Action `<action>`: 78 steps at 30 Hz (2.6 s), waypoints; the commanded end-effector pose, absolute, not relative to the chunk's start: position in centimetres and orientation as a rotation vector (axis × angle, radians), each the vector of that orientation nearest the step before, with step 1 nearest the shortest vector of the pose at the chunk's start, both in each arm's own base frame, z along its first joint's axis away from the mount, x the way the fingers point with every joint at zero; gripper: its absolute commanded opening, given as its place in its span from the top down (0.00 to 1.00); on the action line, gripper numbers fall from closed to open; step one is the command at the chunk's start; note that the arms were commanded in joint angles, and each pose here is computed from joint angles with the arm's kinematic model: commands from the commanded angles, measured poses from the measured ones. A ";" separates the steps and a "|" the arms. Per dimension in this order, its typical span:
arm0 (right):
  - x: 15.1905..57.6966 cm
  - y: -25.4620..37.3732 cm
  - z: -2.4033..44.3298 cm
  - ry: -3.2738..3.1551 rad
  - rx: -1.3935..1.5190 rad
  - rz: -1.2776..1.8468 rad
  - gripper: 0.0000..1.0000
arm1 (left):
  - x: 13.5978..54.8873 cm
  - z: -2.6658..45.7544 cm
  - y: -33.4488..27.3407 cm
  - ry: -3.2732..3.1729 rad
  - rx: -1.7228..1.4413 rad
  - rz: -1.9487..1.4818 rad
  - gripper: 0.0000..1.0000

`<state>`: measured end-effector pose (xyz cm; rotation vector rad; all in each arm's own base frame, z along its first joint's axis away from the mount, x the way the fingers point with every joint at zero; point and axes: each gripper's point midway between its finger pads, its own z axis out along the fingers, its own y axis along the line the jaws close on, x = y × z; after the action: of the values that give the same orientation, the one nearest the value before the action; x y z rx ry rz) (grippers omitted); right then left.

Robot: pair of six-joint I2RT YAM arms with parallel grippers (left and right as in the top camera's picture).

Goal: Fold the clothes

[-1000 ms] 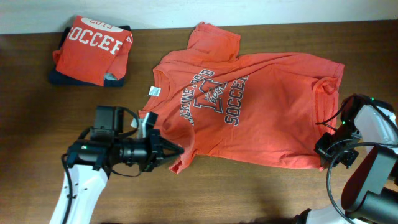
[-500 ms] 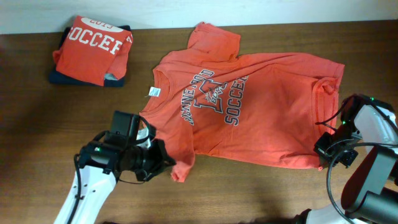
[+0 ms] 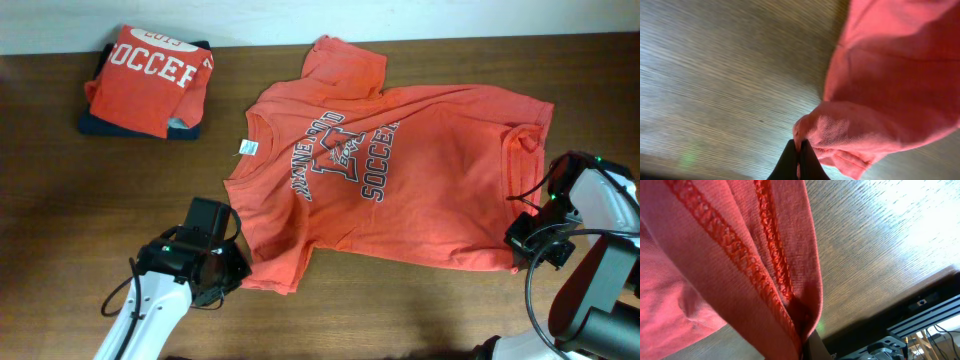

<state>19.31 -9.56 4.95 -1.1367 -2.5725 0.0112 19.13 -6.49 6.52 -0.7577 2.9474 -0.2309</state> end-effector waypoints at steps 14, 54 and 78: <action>19.2 -9.6 5.1 -2.565 -1.162 0.008 0.96 | 17.7 6.3 -7.4 3.011 -0.754 -0.299 0.19; 19.6 -9.7 4.9 -2.583 -1.172 0.005 0.01 | 29.1 1.9 -7.9 2.907 -0.265 -0.256 0.99; 24.6 -12.2 3.8 -2.793 -1.269 0.014 0.02 | 28.4 1.0 -7.7 2.982 -0.202 -0.215 0.71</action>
<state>24.32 -11.74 3.76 -1.2374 -2.7777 0.0055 28.24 -7.43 1.44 -0.2112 2.9587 -0.1943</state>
